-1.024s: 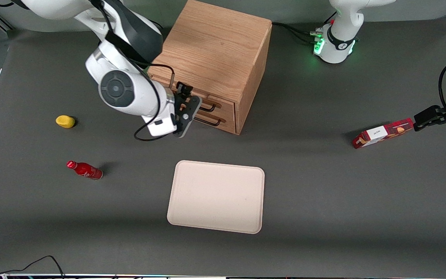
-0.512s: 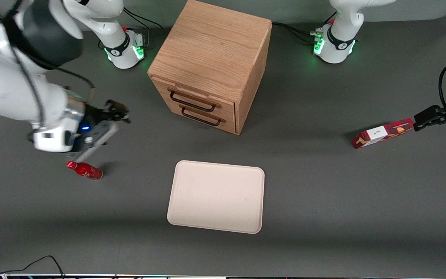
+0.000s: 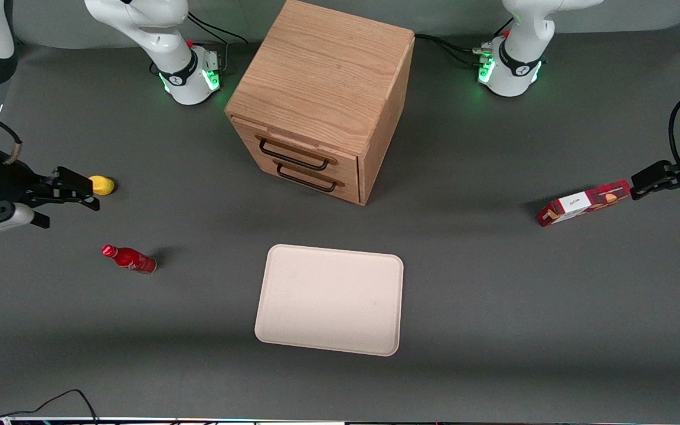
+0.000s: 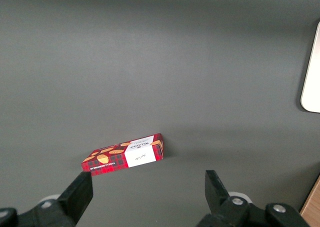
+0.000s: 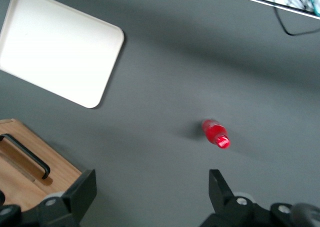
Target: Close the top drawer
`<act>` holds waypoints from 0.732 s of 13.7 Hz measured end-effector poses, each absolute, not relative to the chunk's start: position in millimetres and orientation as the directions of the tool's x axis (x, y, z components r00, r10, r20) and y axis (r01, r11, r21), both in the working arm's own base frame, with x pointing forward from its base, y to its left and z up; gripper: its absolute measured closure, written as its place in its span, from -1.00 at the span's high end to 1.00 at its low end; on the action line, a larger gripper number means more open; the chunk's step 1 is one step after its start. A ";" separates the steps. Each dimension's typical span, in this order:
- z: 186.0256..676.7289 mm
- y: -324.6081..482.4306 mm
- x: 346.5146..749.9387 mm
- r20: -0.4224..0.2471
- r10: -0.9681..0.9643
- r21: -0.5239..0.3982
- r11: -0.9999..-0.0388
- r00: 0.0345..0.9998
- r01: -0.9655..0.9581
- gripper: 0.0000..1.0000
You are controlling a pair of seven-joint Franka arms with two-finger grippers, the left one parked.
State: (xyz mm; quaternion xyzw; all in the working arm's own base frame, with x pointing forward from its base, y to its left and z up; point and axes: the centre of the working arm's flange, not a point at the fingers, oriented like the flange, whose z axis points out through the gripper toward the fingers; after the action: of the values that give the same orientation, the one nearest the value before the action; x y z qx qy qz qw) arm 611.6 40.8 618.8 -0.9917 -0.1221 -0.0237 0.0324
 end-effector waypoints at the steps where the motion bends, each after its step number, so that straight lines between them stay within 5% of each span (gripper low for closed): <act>1: 620.6 39.0 605.6 0.049 0.196 -0.051 -0.979 0.979 0.199 1.00; 10: 643.0 3.4 541.5 0.047 0.024 -0.004 -1.000 0.999 0.025 1.00</act>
State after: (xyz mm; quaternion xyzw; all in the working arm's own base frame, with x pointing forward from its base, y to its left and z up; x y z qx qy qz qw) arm 541.5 3.4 643.0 -0.9996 -0.0122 -0.0237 0.0021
